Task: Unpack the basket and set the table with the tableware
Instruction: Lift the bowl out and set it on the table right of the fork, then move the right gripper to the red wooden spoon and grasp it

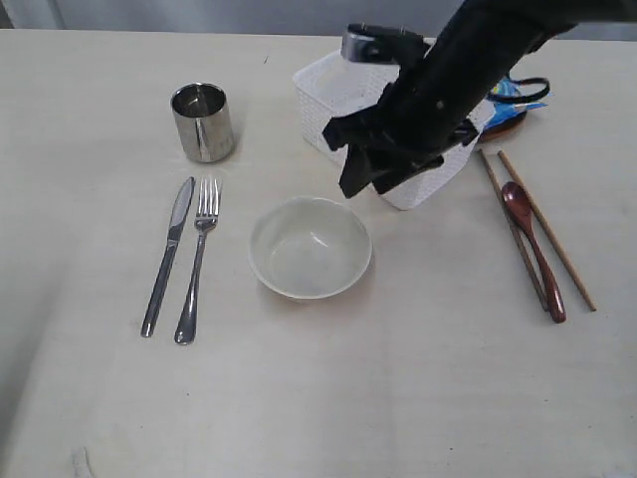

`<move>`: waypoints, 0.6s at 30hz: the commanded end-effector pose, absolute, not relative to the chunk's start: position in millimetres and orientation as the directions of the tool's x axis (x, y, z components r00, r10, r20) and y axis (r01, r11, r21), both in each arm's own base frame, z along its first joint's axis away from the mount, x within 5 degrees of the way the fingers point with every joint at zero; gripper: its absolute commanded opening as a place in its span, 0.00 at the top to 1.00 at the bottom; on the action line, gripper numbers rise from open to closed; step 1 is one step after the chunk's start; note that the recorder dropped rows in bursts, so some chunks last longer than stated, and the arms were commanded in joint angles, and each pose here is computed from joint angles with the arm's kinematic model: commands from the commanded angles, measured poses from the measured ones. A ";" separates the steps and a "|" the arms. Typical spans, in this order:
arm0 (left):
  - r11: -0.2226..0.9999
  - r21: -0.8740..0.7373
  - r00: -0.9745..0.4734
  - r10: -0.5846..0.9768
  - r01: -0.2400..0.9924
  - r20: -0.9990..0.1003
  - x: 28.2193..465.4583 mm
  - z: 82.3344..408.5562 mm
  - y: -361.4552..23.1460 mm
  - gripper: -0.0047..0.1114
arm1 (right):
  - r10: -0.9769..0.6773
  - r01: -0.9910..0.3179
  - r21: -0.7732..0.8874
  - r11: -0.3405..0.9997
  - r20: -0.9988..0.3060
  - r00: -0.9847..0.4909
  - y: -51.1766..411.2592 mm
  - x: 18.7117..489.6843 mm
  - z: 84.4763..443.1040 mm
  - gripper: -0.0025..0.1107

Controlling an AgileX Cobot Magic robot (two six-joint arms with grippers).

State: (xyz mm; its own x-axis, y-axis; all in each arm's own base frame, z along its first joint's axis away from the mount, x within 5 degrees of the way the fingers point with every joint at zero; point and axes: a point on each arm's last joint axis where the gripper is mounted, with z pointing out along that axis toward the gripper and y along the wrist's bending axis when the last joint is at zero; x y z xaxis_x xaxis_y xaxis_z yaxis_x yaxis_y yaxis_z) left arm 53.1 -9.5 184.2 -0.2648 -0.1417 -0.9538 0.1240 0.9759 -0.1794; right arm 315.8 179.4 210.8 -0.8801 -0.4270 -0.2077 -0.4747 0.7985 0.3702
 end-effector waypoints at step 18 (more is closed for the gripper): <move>0.975 -0.183 -0.254 -0.147 0.125 -0.956 53.2 184.4 -9.6 0.96 | -0.049 -0.071 0.128 0.989 -0.170 -0.984 38.9 292.7 189.2 0.59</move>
